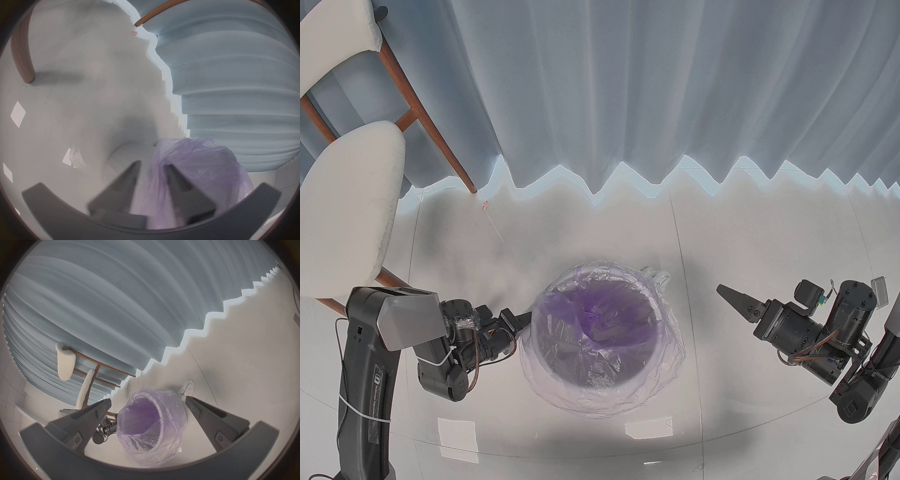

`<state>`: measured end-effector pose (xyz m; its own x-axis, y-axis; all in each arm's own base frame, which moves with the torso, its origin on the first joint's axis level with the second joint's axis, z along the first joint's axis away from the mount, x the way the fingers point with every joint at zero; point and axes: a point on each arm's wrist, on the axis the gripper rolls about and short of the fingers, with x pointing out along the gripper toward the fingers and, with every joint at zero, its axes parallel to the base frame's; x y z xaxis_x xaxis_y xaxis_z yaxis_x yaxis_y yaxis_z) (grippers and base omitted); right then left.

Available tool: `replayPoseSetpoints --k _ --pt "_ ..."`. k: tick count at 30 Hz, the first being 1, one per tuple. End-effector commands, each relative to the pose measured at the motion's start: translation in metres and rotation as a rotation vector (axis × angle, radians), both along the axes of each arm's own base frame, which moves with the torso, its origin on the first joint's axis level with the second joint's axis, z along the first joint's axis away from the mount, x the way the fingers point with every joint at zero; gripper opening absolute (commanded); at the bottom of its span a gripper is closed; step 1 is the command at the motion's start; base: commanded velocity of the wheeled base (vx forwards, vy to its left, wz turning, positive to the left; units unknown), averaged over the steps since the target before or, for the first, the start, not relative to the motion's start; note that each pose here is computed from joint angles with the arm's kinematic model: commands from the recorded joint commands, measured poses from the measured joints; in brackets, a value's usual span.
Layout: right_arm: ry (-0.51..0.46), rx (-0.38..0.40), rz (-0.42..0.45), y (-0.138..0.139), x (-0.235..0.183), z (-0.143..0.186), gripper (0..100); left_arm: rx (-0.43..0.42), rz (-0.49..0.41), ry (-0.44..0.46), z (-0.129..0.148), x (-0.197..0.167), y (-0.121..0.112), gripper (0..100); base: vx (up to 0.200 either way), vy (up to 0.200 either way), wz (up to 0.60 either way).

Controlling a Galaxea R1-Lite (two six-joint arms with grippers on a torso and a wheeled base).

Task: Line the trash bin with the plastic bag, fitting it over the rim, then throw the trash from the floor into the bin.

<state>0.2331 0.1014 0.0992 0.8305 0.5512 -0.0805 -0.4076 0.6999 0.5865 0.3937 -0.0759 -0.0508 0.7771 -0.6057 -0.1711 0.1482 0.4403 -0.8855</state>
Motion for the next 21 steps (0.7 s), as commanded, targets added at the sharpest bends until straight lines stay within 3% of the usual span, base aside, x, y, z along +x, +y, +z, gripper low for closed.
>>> replayPoseSetpoints --k 1,7,15,21 --pt "-0.021 0.007 -0.001 0.0 0.0 0.003 100 0.004 0.0 0.002 0.0 -0.001 0.001 100 0.0 0.0 0.0" --pt "-0.021 0.006 -0.001 0.0 0.0 0.002 100 -0.005 0.007 -0.01 0.013 -0.004 0.004 100 0.0 0.0 0.0" --pt "-0.024 0.007 -0.001 0.0 0.0 0.003 100 -0.003 0.026 -0.106 0.066 -0.018 0.004 100 0.0 0.0 0.0" --pt "-0.041 0.014 -0.004 0.0 0.002 0.007 100 0.076 0.12 -0.256 0.106 -0.025 0.006 100 0.0 0.0 0.0"
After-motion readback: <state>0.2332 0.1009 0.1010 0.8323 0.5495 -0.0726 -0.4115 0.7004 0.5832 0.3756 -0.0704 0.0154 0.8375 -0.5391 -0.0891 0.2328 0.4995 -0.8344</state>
